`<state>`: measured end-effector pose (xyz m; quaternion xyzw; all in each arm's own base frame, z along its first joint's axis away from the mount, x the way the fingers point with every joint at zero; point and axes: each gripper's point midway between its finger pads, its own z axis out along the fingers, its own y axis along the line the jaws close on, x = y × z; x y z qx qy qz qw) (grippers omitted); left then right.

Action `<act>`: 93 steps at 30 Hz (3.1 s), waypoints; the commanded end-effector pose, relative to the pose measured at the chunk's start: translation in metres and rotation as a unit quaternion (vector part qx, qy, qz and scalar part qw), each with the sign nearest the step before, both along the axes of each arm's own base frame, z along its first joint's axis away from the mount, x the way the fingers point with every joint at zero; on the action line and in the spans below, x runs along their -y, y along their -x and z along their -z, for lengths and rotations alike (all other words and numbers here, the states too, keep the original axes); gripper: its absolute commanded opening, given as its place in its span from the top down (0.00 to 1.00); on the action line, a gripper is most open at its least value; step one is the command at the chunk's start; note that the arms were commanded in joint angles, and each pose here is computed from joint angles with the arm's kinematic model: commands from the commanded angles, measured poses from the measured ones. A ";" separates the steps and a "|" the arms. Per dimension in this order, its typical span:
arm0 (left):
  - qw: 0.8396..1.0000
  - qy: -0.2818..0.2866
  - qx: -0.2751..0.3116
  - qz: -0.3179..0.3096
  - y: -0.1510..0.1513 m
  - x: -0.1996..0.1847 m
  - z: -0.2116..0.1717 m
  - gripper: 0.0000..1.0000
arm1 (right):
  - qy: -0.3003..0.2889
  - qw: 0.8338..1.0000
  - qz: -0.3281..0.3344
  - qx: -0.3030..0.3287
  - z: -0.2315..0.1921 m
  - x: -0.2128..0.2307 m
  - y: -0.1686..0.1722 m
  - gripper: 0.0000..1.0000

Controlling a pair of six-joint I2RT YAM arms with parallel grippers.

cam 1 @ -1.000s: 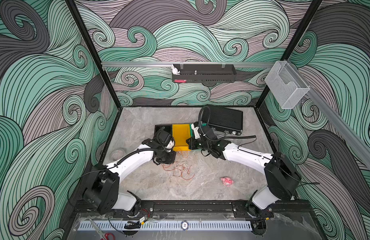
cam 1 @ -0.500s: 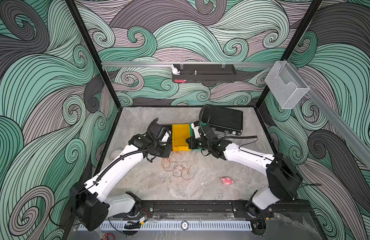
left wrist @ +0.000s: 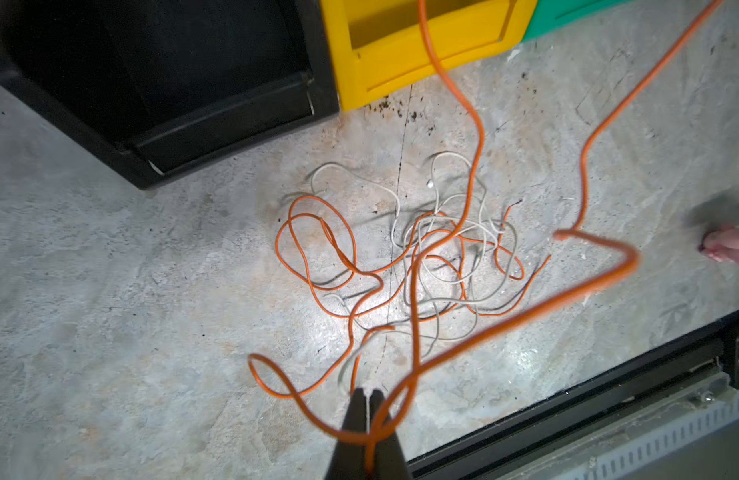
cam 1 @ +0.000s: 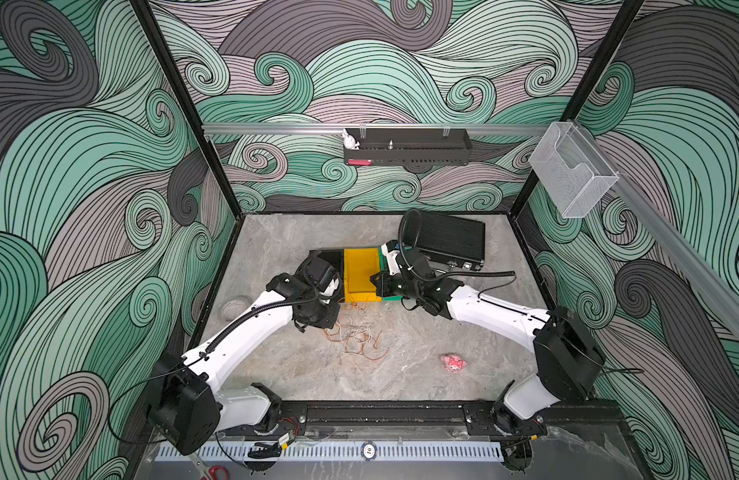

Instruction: Untangle the cables

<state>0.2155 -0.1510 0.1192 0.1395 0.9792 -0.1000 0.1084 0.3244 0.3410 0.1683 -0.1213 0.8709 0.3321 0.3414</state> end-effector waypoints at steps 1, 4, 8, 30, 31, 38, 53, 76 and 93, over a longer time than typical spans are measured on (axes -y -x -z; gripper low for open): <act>1.000 0.017 -0.024 -0.003 0.007 0.012 0.015 1.00 | -0.009 1.000 -0.004 0.013 -0.014 -0.002 0.002 1.00; 0.999 0.009 -0.033 -0.002 0.015 0.011 0.021 1.00 | -0.007 1.000 -0.001 0.014 -0.013 -0.001 0.002 1.00; 0.999 0.007 -0.032 -0.004 0.025 0.007 0.016 1.00 | -0.009 1.000 -0.001 0.013 -0.012 -0.001 0.002 1.00; 0.980 0.090 0.174 0.029 -0.048 0.047 -0.121 1.00 | 0.001 0.996 0.017 0.090 -0.077 0.024 0.002 1.00; 0.978 0.099 0.180 0.037 -0.055 0.055 -0.129 1.00 | -0.001 0.995 0.018 0.097 -0.085 0.026 0.002 1.00; 0.968 0.111 0.215 0.066 -0.101 0.087 -0.164 1.00 | -0.009 0.991 0.041 0.128 -0.122 0.049 -0.009 1.00; 0.981 0.063 0.174 0.058 -0.099 0.073 -0.119 1.00 | -0.021 0.992 0.062 0.112 -0.114 0.070 -0.019 1.00; 0.992 0.025 0.119 -0.027 -0.005 -0.006 -0.079 1.00 | -0.008 0.999 0.023 0.039 -0.044 0.042 0.026 1.00; 0.952 0.188 0.241 -0.012 0.007 0.012 -0.198 1.00 | -0.041 0.997 -0.063 0.035 -0.055 0.001 0.057 1.00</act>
